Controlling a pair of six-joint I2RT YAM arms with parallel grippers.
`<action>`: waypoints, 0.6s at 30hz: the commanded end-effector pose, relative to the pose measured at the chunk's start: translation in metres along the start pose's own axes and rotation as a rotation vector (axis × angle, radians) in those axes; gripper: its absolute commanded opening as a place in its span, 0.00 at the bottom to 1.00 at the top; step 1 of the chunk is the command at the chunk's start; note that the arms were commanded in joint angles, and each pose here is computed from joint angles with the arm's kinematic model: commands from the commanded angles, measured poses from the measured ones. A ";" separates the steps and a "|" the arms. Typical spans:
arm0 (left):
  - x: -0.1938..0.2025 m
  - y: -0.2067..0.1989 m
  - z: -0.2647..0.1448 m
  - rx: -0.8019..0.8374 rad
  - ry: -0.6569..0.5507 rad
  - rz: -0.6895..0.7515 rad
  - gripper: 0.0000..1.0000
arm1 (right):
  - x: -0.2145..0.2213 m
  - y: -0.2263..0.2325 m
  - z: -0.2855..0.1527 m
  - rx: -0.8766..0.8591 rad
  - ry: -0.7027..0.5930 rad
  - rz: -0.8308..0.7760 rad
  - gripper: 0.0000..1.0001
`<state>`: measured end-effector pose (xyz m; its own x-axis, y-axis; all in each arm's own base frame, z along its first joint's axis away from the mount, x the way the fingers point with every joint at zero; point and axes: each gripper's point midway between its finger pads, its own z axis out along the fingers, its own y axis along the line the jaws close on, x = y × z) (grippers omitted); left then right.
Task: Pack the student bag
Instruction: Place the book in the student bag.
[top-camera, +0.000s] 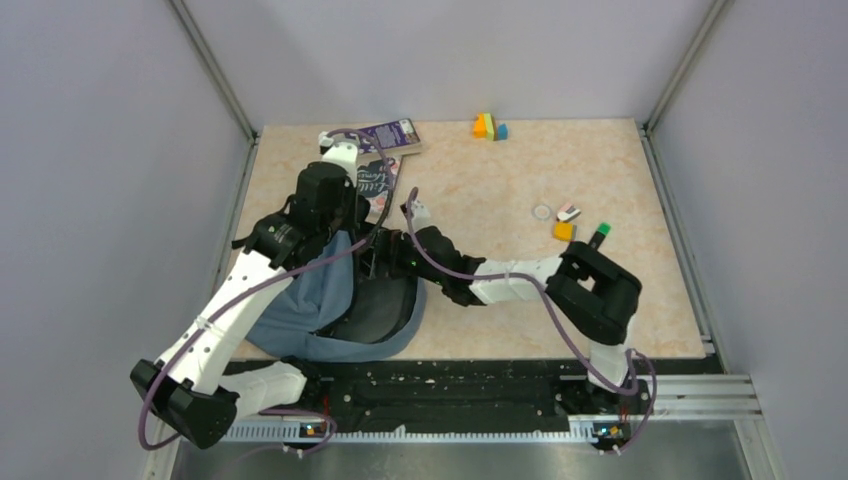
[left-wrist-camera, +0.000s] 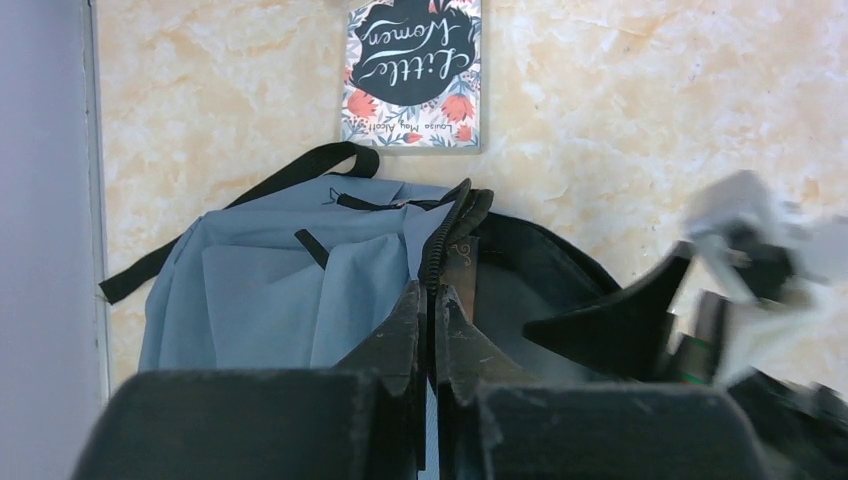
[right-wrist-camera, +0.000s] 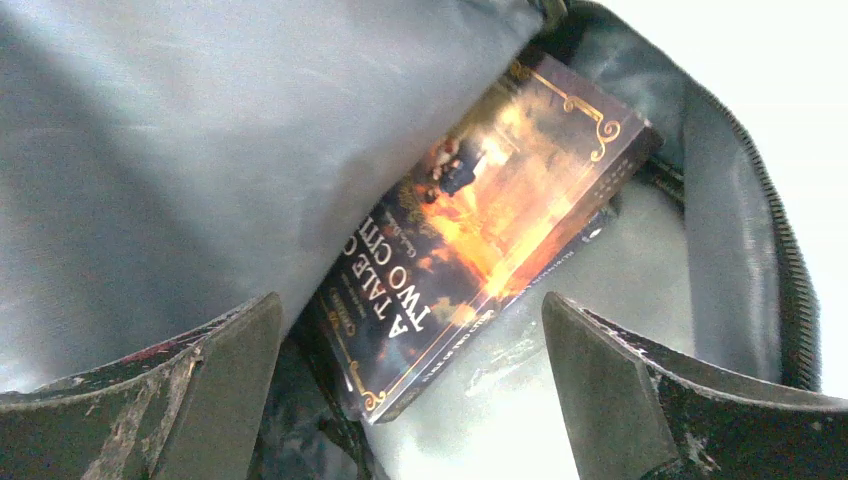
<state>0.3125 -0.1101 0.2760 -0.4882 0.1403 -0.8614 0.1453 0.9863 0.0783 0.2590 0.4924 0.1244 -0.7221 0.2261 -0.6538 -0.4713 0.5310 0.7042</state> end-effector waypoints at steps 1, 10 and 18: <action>-0.007 0.004 -0.001 -0.015 -0.041 -0.094 0.00 | -0.049 0.040 -0.037 -0.073 -0.144 -0.121 0.99; 0.076 0.031 0.027 -0.170 0.131 -0.246 0.00 | -0.089 0.040 -0.105 0.009 -0.240 -0.366 0.99; 0.122 0.079 0.042 -0.367 0.218 -0.345 0.03 | -0.117 -0.014 -0.147 0.194 -0.283 -0.388 0.99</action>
<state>0.3018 -0.0305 0.1737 -0.6262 -0.1441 -0.7663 -0.2563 0.9662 0.0277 0.2561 0.3765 0.2405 -0.3653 0.2114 -0.9066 -0.6297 0.6611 0.4079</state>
